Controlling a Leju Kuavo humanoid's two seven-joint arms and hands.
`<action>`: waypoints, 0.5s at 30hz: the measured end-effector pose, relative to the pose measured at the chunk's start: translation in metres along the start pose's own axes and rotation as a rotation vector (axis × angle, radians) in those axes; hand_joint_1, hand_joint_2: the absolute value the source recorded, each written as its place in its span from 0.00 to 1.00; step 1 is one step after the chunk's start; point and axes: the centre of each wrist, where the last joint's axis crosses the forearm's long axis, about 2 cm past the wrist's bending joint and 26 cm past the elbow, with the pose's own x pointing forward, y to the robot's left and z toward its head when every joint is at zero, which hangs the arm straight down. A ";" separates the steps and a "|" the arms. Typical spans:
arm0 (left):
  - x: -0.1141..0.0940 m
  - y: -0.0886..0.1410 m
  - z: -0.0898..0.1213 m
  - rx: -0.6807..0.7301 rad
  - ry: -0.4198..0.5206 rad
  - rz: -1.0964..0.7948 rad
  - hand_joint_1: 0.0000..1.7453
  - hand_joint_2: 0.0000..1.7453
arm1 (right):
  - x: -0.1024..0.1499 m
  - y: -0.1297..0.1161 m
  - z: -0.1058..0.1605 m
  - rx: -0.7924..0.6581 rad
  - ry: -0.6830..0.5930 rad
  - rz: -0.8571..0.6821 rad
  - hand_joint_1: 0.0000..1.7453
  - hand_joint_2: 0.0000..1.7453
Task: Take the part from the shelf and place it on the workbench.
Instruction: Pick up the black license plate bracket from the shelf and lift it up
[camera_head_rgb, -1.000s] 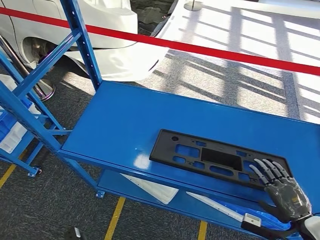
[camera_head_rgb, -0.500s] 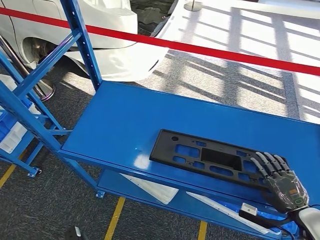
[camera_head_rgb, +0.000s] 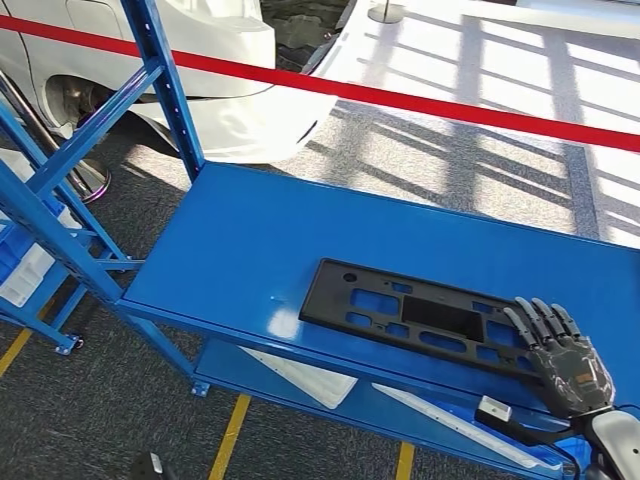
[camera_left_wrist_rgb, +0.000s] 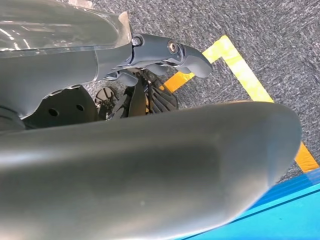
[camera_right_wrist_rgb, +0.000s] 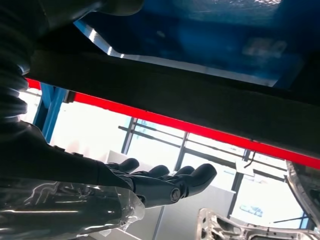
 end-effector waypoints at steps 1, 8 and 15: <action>0.000 0.000 0.000 -0.001 0.000 0.000 0.00 0.00 | 0.000 0.001 0.000 -0.004 0.003 0.004 0.00 1.00; 0.001 -0.002 0.000 -0.008 0.004 0.002 0.00 0.00 | -0.004 0.008 -0.004 -0.007 0.026 0.010 0.00 1.00; 0.001 -0.002 -0.001 -0.013 0.005 0.004 0.00 0.00 | -0.013 0.013 -0.008 -0.003 0.045 0.011 0.14 1.00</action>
